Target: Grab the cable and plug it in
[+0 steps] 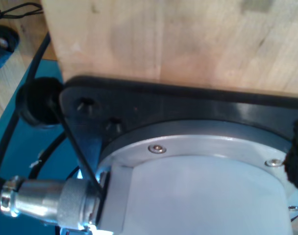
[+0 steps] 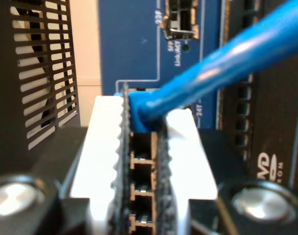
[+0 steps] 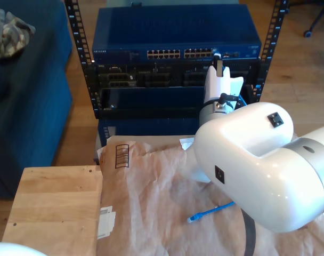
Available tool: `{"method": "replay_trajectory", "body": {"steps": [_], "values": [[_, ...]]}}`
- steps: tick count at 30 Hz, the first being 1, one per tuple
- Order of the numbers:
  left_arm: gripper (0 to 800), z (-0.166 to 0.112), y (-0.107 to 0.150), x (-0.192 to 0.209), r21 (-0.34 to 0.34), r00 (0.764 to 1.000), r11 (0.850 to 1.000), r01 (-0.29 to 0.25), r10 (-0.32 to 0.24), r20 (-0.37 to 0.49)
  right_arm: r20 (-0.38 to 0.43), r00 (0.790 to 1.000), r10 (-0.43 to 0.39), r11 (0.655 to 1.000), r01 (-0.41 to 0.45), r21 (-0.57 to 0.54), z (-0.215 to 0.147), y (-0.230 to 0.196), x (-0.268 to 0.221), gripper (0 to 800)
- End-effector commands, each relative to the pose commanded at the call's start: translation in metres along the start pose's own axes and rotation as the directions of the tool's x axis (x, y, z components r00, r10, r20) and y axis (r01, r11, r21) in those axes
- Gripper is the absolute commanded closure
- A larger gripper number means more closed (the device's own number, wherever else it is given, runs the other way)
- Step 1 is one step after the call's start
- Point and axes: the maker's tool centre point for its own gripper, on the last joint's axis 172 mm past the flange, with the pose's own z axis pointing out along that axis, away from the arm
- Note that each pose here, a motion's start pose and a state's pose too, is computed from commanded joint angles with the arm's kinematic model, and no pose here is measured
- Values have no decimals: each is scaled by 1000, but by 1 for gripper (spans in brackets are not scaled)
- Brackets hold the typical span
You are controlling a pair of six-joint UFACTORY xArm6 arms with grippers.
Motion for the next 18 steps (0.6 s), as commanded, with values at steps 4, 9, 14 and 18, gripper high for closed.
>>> {"method": "replay_trajectory", "body": {"steps": [4, 9, 14, 18], "values": [[0, 0, 0, 0, 0, 1000, 1000, 0, 0, 0, 2, 1000, 3, 1000, -3, 2, 2, -1, -2, 800], [0, 0, 0, 0, 0, 1000, 1000, 0, 0, 0, 7, 1000, 9, 1000, -9, -3, 5, -2, -5, 800], [0, 0, 0, 0, 0, 1000, 1000, 0, 0, 0, 12, 1000, 25, 1000, -25, -2, 13, -5, -11, 800], [0, 0, 0, 0, 0, 1000, 1000, 0, 0, 0, 20, 999, 29, 1000, -28, -9, 16, -6, -13, 713]]}}
